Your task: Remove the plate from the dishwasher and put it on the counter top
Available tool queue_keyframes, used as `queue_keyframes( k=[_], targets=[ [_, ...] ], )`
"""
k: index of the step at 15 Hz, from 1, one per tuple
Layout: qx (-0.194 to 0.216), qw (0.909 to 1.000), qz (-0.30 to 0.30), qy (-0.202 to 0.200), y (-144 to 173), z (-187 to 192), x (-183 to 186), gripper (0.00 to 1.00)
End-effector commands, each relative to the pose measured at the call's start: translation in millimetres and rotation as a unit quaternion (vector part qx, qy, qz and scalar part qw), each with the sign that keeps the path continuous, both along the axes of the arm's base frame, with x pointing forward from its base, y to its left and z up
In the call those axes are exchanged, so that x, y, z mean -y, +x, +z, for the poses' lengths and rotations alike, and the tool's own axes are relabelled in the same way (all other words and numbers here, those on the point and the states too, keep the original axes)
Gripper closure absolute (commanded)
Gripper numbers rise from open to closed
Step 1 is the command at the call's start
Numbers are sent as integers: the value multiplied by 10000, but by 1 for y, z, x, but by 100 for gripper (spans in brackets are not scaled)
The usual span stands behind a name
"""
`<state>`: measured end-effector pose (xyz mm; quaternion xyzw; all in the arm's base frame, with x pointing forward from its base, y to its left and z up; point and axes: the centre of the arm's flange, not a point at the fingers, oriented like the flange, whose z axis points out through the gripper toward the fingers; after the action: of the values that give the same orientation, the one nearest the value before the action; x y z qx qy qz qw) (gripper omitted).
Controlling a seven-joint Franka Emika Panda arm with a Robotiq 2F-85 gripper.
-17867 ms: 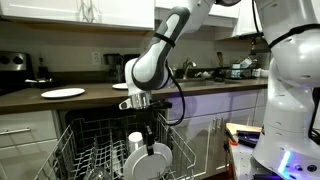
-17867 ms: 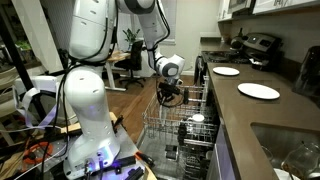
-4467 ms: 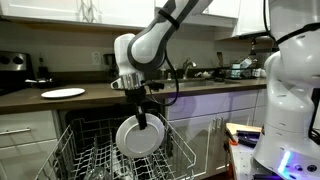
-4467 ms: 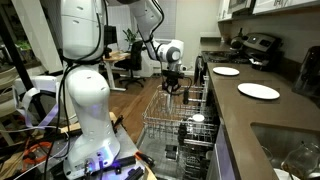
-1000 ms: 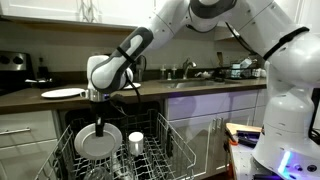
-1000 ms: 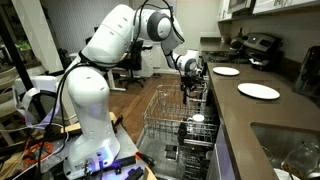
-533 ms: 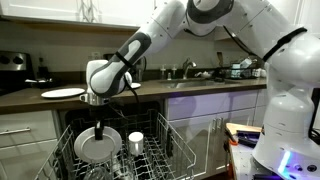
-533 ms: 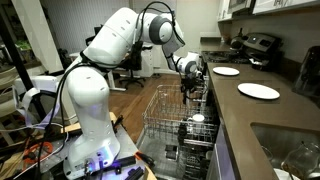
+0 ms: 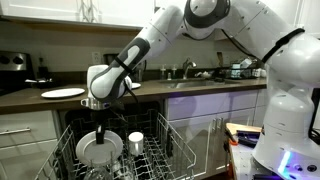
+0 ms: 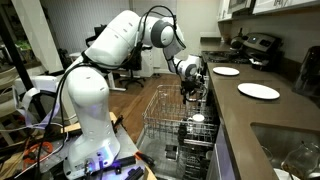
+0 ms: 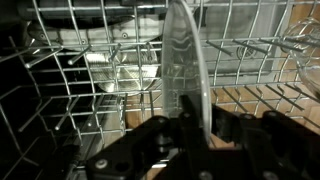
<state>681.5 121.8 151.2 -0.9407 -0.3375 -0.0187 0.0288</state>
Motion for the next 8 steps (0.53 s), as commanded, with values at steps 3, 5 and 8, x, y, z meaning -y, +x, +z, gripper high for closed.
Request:
queue_keyframes(
  k=[3,5,8],
  targets=[
    [-47,9998,-83,156,9,0,2,94],
    [-99,9998,-53,138,8,2,2,62],
    [-191,9997,-34,116,8,6,1,45]
  ],
)
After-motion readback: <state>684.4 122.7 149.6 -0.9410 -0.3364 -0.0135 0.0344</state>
